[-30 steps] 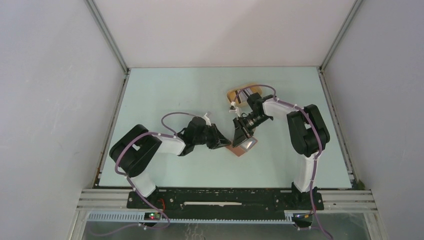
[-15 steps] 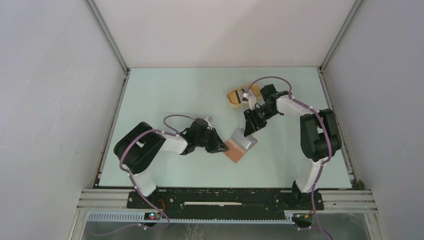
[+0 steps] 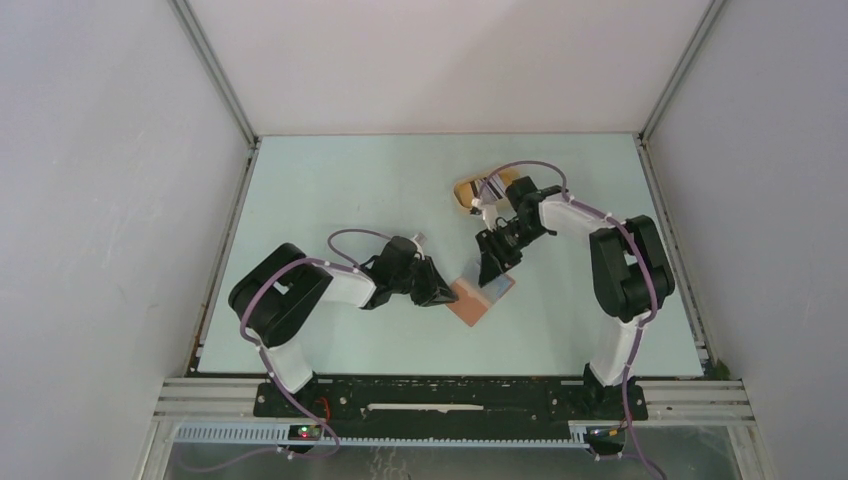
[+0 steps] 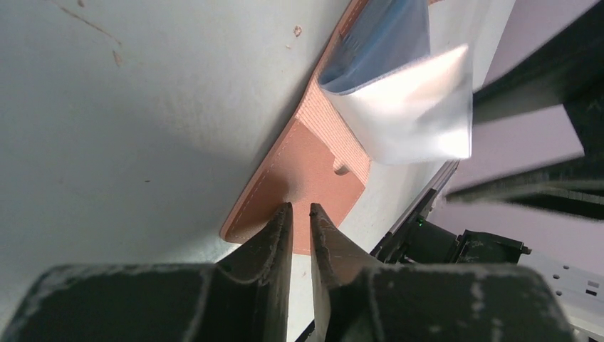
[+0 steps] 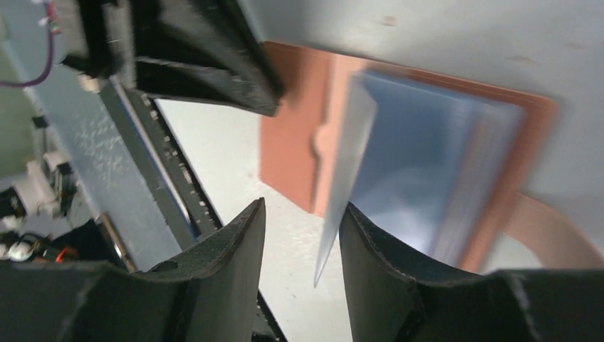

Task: Put the credit cards into the card holder
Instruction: Turn over the card slot in the card holder, then pick up the credit card from the storage box.

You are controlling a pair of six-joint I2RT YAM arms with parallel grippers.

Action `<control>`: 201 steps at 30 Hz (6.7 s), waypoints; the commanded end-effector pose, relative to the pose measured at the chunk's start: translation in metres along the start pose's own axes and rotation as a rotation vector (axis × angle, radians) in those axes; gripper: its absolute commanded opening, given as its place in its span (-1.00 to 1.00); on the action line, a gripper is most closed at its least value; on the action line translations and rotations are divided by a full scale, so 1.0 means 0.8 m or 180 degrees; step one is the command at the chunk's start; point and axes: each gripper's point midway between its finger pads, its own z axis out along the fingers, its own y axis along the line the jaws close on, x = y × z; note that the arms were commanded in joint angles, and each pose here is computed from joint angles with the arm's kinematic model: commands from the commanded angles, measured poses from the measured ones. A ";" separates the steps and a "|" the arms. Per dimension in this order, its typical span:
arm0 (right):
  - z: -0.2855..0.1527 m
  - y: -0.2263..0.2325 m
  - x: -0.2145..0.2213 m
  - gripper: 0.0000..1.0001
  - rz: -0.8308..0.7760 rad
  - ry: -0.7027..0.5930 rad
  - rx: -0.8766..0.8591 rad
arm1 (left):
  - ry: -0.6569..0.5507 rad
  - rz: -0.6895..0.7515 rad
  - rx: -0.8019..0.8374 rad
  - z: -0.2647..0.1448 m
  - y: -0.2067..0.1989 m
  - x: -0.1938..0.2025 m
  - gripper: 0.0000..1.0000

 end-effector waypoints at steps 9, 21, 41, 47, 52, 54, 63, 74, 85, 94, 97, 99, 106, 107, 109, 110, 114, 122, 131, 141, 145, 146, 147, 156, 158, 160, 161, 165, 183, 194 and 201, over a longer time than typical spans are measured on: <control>-0.016 0.043 -0.014 0.08 -0.0353 -0.0105 -0.0363 | 0.0037 0.0053 0.0056 0.005 -0.001 0.003 -0.66; -0.037 -0.043 -0.008 0.10 -0.0084 -0.0168 0.0562 | 0.0091 0.0026 -0.0005 0.008 0.012 0.009 -0.69; -0.009 -0.026 0.006 0.09 -0.0041 0.0090 0.0258 | 0.0075 0.0023 0.0038 0.007 0.010 0.009 -0.69; -0.006 -0.013 0.005 0.08 -0.0072 0.0100 0.0129 | 0.0079 0.0028 0.0058 0.008 0.007 0.008 -0.70; -0.001 -0.005 0.006 0.08 -0.0002 0.0119 -0.0022 | 0.0084 0.0025 0.0068 0.009 0.006 0.008 -0.70; 0.001 -0.003 0.006 0.08 0.0027 0.0128 -0.0062 | 0.0085 0.0020 0.0076 0.008 0.005 0.008 -0.70; 0.008 0.009 0.004 0.08 -0.0062 0.0162 -0.0104 | 0.0095 0.0022 0.0085 0.009 0.004 0.008 -0.69; 0.031 0.069 0.006 0.11 -0.0219 0.0275 -0.0655 | 0.0051 -0.0049 0.0152 0.005 0.002 0.002 -0.67; 0.059 0.056 0.019 0.11 0.0019 0.0475 -0.0688 | -0.0158 -0.0279 0.0217 -0.023 0.012 -0.013 -0.54; 0.073 0.055 0.025 0.09 0.0096 0.0577 -0.0706 | -0.0468 -0.0231 0.0247 -0.067 -0.001 -0.033 -0.54; 0.072 0.056 0.023 0.08 0.0081 0.0563 -0.0731 | -0.0475 -0.0143 0.0388 -0.069 -0.026 -0.042 -0.57; 0.069 0.059 0.020 0.07 0.0050 0.0529 -0.0768 | -0.0441 -0.0120 0.0438 -0.064 -0.037 -0.047 -0.60; 0.058 0.056 0.014 0.06 0.0038 0.0433 -0.0773 | -0.0206 -0.0043 0.0543 -0.031 -0.061 -0.046 -0.66; 0.056 0.055 0.013 0.06 0.0049 0.0420 -0.0773 | -0.0169 -0.0029 0.0547 -0.027 -0.064 -0.043 -0.66; 0.053 0.053 0.011 0.05 0.0062 0.0386 -0.0776 | -0.0116 -0.0030 0.0529 -0.018 -0.063 -0.040 -0.66; 0.051 0.052 0.010 0.05 0.0063 0.0364 -0.0779 | -0.0078 -0.0040 0.0504 -0.012 -0.059 -0.037 -0.67; 0.046 0.051 0.007 0.05 0.0054 0.0318 -0.0783 | 0.0038 -0.0082 0.0423 0.002 -0.044 -0.025 -0.69; 0.014 0.055 -0.017 0.03 -0.0281 0.0045 -0.0559 | 0.0193 -0.0159 0.0203 0.012 -0.003 -0.004 -0.73; -0.119 0.014 -0.136 0.07 -0.1171 -0.0792 0.0770 | 0.0213 -0.0003 0.0151 0.011 0.003 -0.002 -0.74; -0.163 -0.014 -0.247 0.73 -0.0628 -0.1132 0.0443 | 0.0239 0.0172 0.0102 0.010 0.004 -0.009 -0.74; -0.159 -0.072 -0.269 0.72 -0.0219 -0.1300 0.0705 | 0.0246 0.0194 0.0117 0.011 0.003 -0.011 -0.74; -0.153 -0.088 -0.268 0.73 -0.0145 -0.1277 0.0786 | 0.0242 0.0196 0.0115 0.011 0.003 -0.012 -0.74; -0.151 -0.103 -0.266 0.73 -0.0070 -0.1261 0.0889 | 0.0247 0.0195 0.0111 0.011 0.004 -0.011 -0.74; -0.139 -0.188 -0.263 0.76 0.0347 -0.1258 0.1336 | 0.0297 0.0160 0.0056 0.013 0.013 -0.007 -0.74; -0.136 -0.198 -0.266 0.79 0.0380 -0.1284 0.1383 | 0.0303 0.0150 0.0041 0.013 0.015 -0.007 -0.74; -0.133 -0.205 -0.269 0.81 0.0429 -0.1327 0.1374 | 0.0315 0.0140 0.0026 0.014 0.017 -0.005 -0.74; -0.129 -0.208 -0.271 0.82 0.0440 -0.1334 0.1357 | 0.0317 0.0131 0.0019 0.014 0.018 -0.005 -0.74; -0.116 -0.219 -0.270 0.83 0.0493 -0.1317 0.1316 | 0.0329 0.0107 0.0001 0.015 0.021 -0.003 -0.74; -0.097 -0.244 -0.265 0.90 0.0708 -0.1314 0.1286 | 0.0381 0.0101 -0.0041 0.019 0.019 -0.006 -0.74; -0.077 -0.233 -0.252 0.90 0.0869 -0.1215 0.0971 | 0.0378 0.0102 -0.0059 0.019 0.020 -0.006 -0.74; -0.072 -0.206 -0.253 0.89 0.0922 -0.1242 0.0547 | 0.0374 0.0101 -0.0060 0.018 0.020 -0.006 -0.75</control>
